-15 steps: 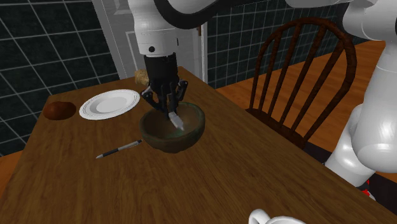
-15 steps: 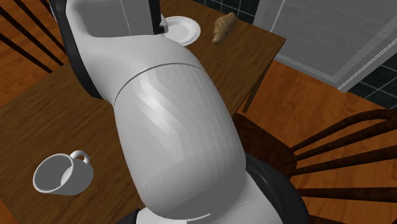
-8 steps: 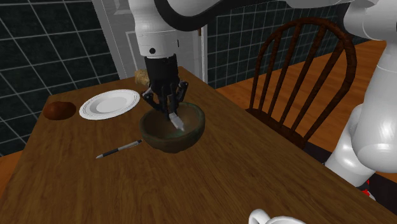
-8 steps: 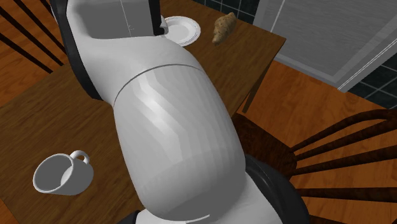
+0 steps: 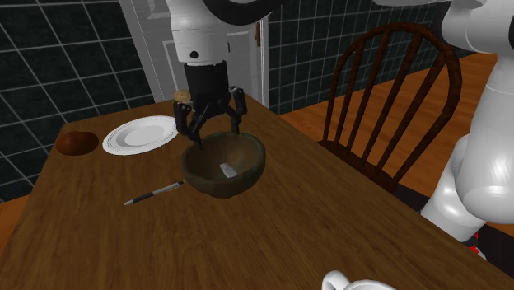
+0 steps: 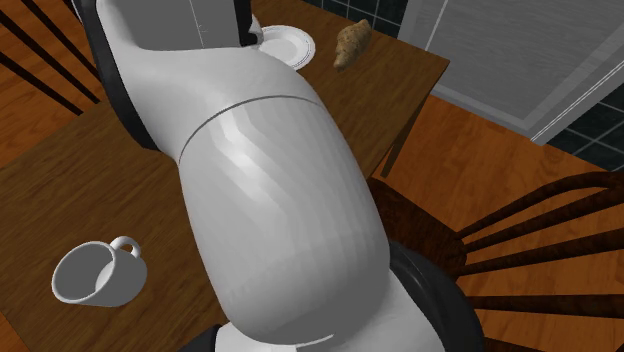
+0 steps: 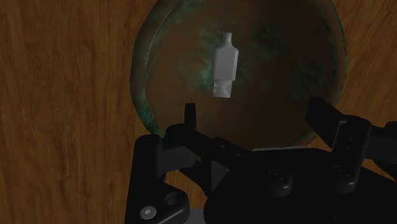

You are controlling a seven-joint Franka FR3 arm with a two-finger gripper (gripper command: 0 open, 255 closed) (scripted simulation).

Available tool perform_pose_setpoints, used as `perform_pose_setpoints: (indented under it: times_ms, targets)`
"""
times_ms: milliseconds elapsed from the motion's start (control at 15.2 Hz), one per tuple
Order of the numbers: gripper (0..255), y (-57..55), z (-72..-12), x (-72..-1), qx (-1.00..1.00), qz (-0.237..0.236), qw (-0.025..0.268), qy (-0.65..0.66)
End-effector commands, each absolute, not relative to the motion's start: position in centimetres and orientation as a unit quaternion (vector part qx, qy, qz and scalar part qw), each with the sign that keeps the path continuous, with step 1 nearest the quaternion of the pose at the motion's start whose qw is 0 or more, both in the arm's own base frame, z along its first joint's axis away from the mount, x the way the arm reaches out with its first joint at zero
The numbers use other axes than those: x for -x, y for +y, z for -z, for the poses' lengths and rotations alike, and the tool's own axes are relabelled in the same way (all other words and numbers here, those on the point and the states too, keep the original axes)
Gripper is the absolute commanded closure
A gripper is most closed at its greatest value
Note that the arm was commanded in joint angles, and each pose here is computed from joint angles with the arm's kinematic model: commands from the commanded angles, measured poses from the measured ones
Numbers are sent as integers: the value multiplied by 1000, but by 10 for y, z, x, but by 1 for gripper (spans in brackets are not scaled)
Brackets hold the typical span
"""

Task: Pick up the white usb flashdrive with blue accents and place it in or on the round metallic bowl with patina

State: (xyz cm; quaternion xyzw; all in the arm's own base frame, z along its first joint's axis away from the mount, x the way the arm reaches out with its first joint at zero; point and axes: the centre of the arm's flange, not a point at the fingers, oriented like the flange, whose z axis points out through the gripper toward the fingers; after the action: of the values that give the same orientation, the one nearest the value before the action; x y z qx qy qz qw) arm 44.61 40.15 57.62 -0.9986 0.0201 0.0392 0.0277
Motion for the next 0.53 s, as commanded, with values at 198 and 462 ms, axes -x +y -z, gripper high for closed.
perform_pose_setpoints:
  times_ms: [198, 462]
  targets:
    - [0, 398, -609, -448, 999, -39, 27, 20]
    - [0, 398, -609, -448, 999, -39, 27, 20]
